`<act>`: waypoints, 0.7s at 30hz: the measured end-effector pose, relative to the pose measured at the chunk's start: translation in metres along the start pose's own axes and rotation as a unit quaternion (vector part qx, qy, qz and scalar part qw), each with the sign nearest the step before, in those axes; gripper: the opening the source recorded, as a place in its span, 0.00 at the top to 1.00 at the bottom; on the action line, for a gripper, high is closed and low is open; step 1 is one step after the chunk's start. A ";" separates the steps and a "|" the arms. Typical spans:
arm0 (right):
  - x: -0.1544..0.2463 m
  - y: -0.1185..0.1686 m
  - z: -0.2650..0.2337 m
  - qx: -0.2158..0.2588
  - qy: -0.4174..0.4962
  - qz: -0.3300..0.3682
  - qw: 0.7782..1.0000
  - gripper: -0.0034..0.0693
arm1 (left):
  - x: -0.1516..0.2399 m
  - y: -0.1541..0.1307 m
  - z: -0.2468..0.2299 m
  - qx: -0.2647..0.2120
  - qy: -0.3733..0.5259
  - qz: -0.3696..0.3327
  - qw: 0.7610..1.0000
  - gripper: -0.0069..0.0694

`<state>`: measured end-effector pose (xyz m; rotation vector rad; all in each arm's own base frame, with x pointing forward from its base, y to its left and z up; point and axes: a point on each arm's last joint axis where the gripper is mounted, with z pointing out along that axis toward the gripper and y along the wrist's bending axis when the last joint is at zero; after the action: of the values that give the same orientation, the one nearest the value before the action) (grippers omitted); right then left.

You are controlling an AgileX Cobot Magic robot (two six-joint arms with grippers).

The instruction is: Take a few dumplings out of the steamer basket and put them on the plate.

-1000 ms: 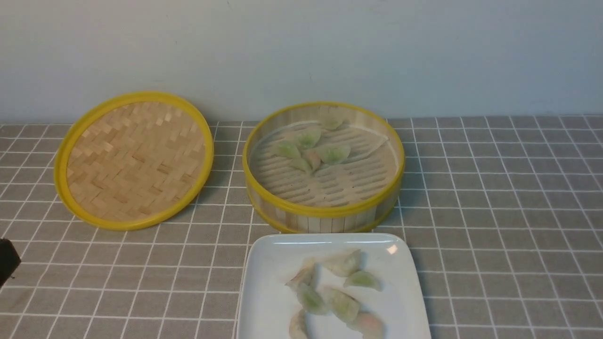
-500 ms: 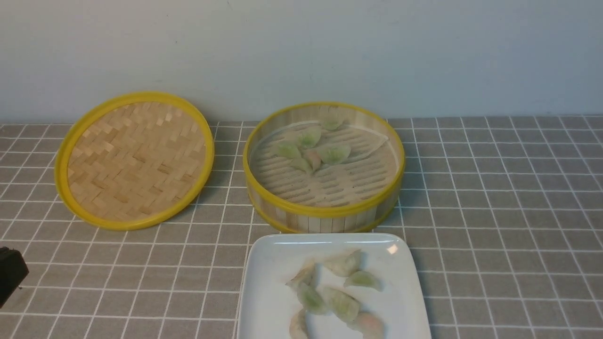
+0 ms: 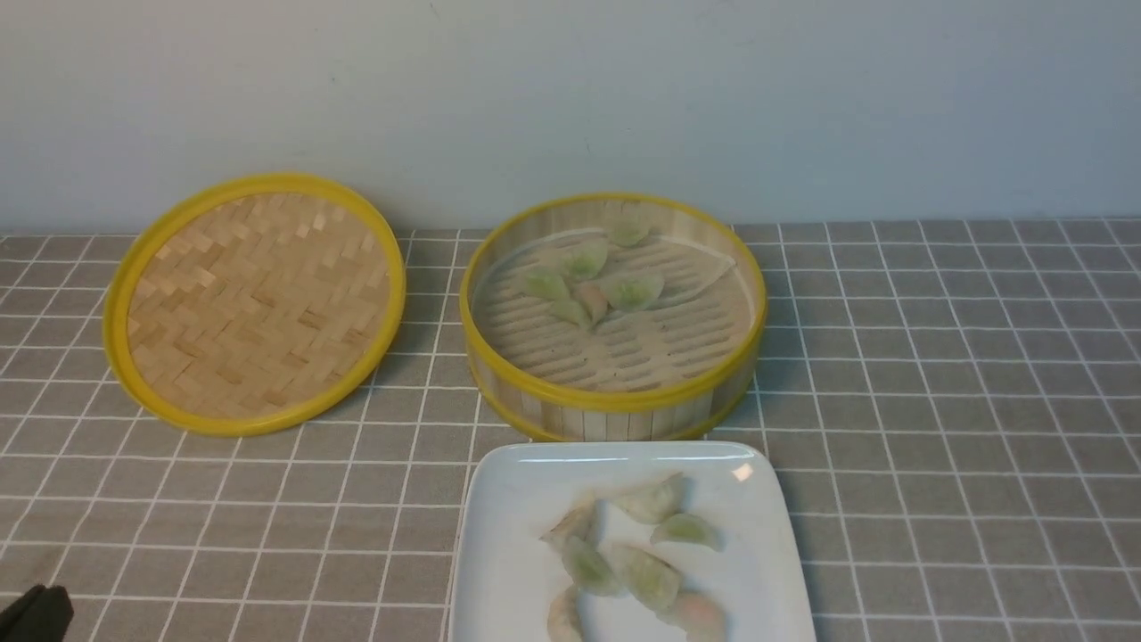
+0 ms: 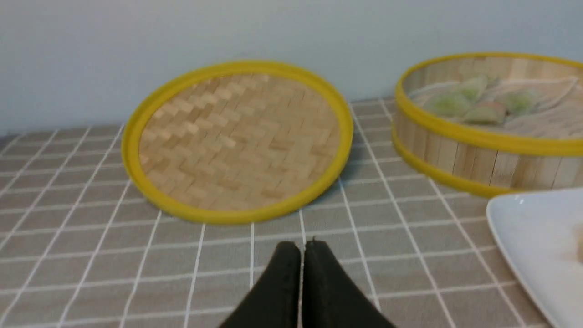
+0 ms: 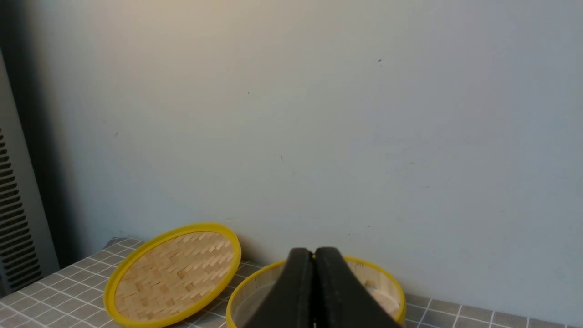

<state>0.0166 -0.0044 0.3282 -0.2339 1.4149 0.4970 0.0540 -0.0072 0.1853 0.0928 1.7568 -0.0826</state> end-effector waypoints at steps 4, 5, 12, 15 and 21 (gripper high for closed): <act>0.000 0.000 0.000 0.000 0.000 0.000 1.000 0.97 | 0.011 -0.001 0.001 0.004 0.038 0.000 0.999 0.92; 0.000 0.000 0.000 0.000 0.000 0.000 1.000 0.97 | 0.013 -0.001 0.001 0.005 0.049 0.000 0.999 0.92; 0.000 0.000 0.000 0.000 0.000 0.000 1.000 0.97 | 0.014 -0.001 0.001 0.004 0.055 0.000 0.998 0.92; 0.000 0.000 0.000 0.000 0.000 0.000 1.000 0.97 | 0.014 -0.001 0.001 0.004 0.055 0.000 0.998 0.92; 0.000 0.000 0.000 0.000 0.000 0.000 1.000 0.97 | 0.014 -0.001 0.001 0.004 0.055 0.000 0.998 0.92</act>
<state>0.0166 -0.0044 0.3282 -0.2339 1.4150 0.4970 0.0522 -0.0079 0.1713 0.1045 1.8661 -0.0864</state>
